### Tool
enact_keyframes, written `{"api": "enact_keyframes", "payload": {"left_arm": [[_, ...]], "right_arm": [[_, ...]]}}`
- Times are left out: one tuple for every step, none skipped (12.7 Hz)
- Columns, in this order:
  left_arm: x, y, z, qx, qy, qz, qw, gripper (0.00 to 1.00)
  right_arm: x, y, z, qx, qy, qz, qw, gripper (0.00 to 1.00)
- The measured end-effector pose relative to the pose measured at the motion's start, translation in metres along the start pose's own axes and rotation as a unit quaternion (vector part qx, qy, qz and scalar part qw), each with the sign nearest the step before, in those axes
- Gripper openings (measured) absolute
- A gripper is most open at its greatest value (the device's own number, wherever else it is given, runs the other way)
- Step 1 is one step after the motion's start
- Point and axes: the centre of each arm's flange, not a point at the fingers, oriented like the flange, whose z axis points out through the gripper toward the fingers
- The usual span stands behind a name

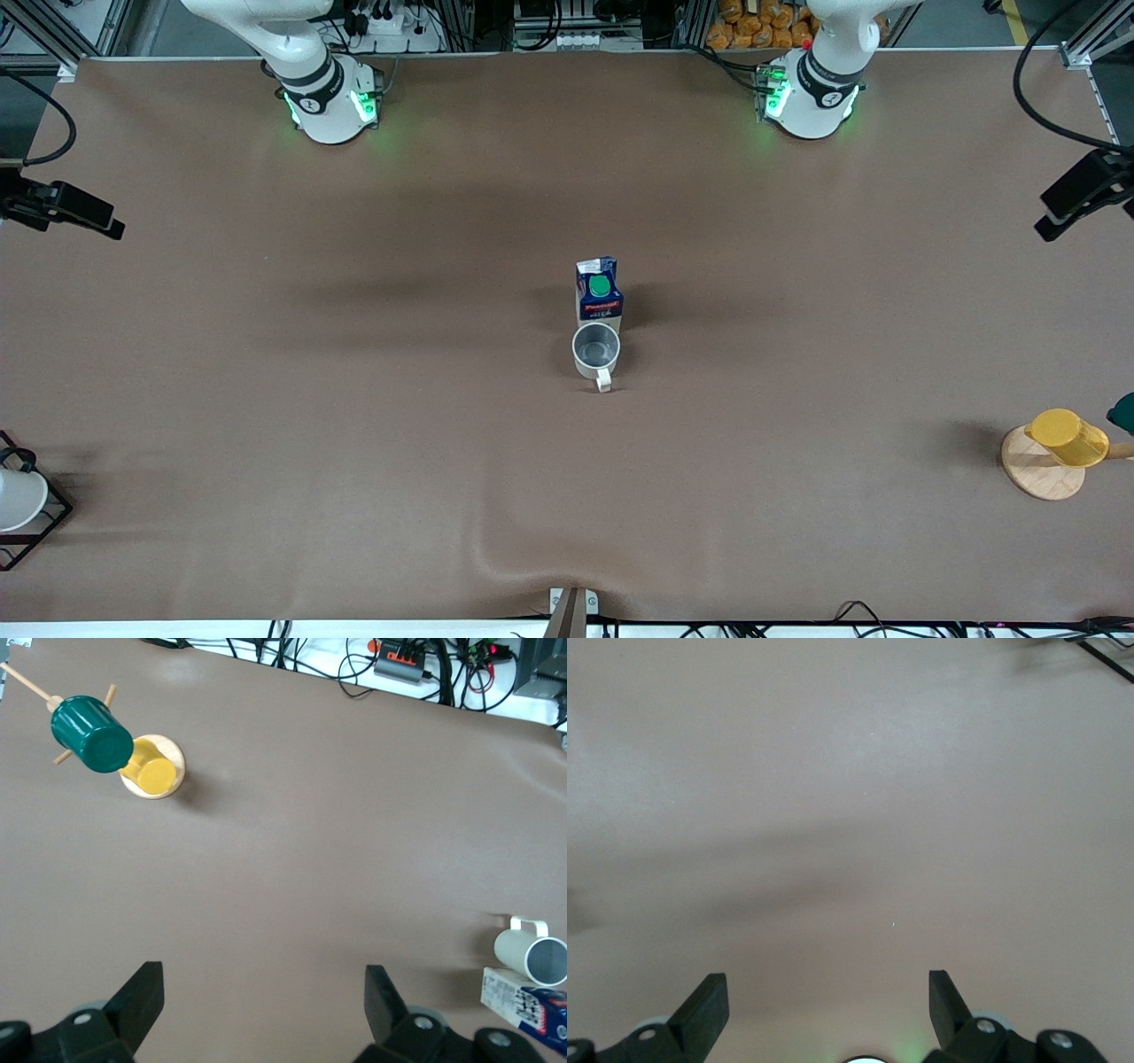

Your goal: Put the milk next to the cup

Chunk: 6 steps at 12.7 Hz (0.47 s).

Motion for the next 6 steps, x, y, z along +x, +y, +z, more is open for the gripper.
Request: {"api": "enact_keyframes", "payload": {"left_arm": [[-0.002,0.0,-0.001,0.001,-0.002,0.001,1.0,1.0],[-0.003,0.001,-0.002,0.001,-0.003,0.001,1.0,1.0],[-0.003,0.0,-0.001,0.002,-0.005,0.001,1.0,1.0],[-0.004,0.0,0.0,0.003,-0.008,0.001,1.0,1.0],[-0.005,0.0,0.0,0.004,-0.013,0.001,1.0,1.0],[-0.007,0.0,0.001,0.006,-0.018,0.002,1.0,1.0]], "right_arm": [[0.0,0.006,0.0,0.001,0.0,0.006,1.0,1.0],[0.0,0.015,0.0,0.001,-0.001,0.013,1.0,1.0],[0.0,0.022,0.0,0.003,-0.003,0.018,1.0,1.0],[0.0,0.024,0.0,0.004,-0.003,0.02,1.0,1.0],[0.0,0.023,0.0,0.004,-0.004,0.019,1.0,1.0],[-0.001,0.019,0.001,0.004,-0.005,0.015,1.0,1.0]]}}
